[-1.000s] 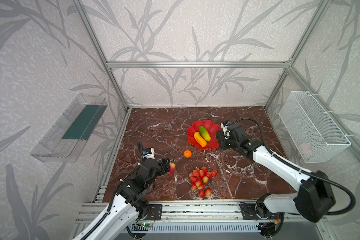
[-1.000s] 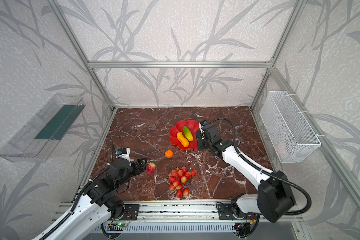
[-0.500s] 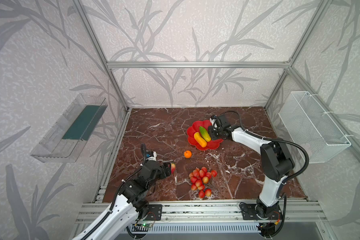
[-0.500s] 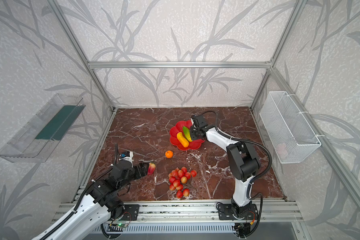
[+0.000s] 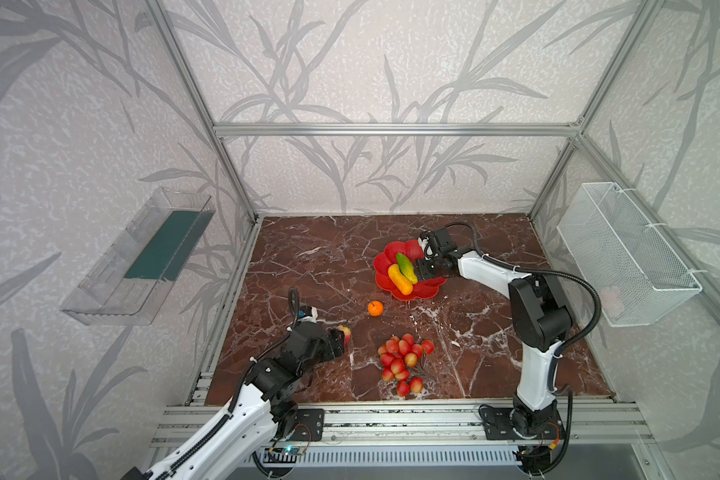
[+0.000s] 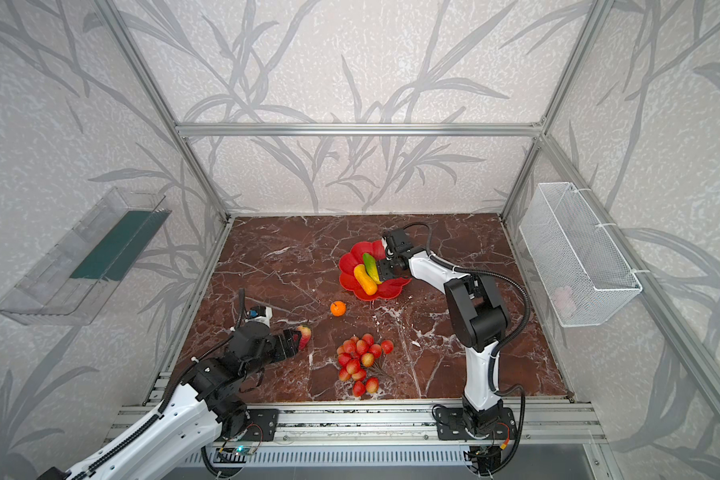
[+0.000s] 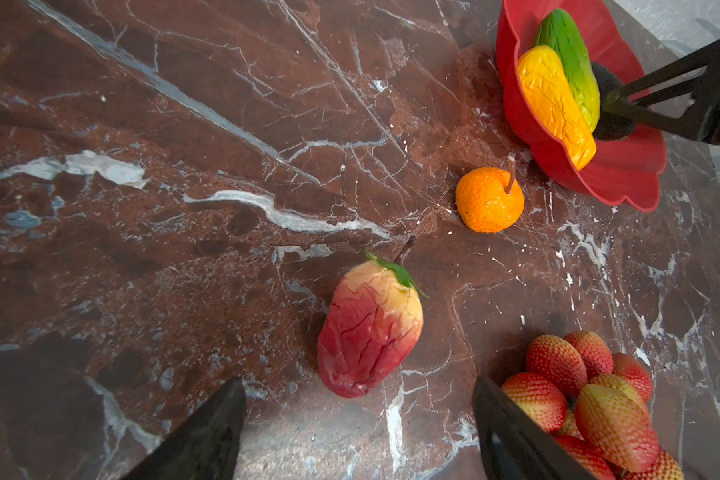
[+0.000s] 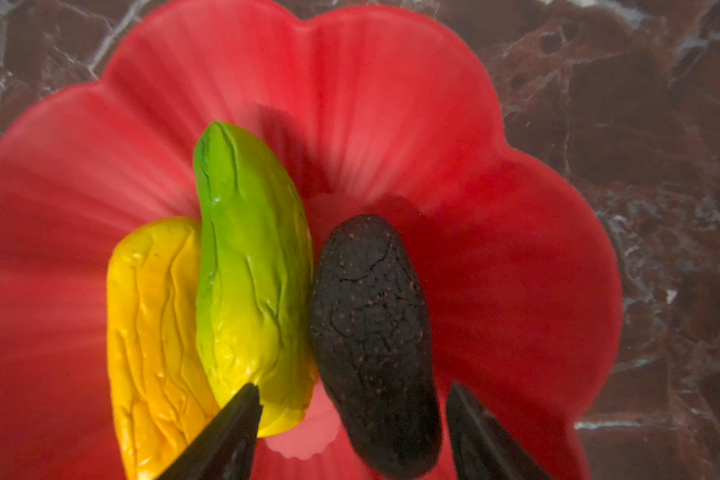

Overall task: Place and organize the fake fruits in the fruit bowl
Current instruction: 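Place the avocado in the bowl while the left gripper reaches for the peach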

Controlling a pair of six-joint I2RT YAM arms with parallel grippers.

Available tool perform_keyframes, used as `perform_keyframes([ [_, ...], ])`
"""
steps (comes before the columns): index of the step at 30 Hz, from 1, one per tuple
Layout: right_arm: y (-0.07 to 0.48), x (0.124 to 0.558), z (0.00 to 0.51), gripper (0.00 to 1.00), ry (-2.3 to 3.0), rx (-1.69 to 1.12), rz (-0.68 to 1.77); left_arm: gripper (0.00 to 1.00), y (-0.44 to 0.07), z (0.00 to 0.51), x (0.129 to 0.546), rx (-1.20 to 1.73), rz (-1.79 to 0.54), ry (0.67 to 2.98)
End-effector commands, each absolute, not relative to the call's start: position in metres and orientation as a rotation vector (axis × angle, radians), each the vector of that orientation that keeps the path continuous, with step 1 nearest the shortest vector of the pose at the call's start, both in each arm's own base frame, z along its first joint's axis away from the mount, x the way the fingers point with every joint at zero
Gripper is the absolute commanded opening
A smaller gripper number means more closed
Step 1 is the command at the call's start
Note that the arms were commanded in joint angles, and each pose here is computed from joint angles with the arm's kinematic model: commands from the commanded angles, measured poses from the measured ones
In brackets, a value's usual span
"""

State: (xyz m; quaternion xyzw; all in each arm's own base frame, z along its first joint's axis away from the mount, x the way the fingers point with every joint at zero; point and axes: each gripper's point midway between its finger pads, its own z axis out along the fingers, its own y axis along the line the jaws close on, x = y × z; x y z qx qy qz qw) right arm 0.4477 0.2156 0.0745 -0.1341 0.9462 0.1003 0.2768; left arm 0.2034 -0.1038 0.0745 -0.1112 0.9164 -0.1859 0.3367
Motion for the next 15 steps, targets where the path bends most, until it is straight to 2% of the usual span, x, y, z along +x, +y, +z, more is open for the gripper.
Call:
perform_keyframes([
  [1, 0.213, 0.442, 0.134, 0.77, 2.424, -0.311, 0.323, 0.85, -0.109, 0.072, 0.208, -0.269, -0.499, 2.383],
  [7, 0.202, 0.393, 0.179, 0.89, 2.283, -0.251, 0.476, 0.85, -0.114, 0.064, 0.213, -0.248, -0.488, 2.405],
  [15, 0.177, 0.328, 0.183, 0.95, 2.266, -0.235, 0.525, 0.85, -0.127, 0.058, 0.225, -0.209, -0.508, 2.415],
])
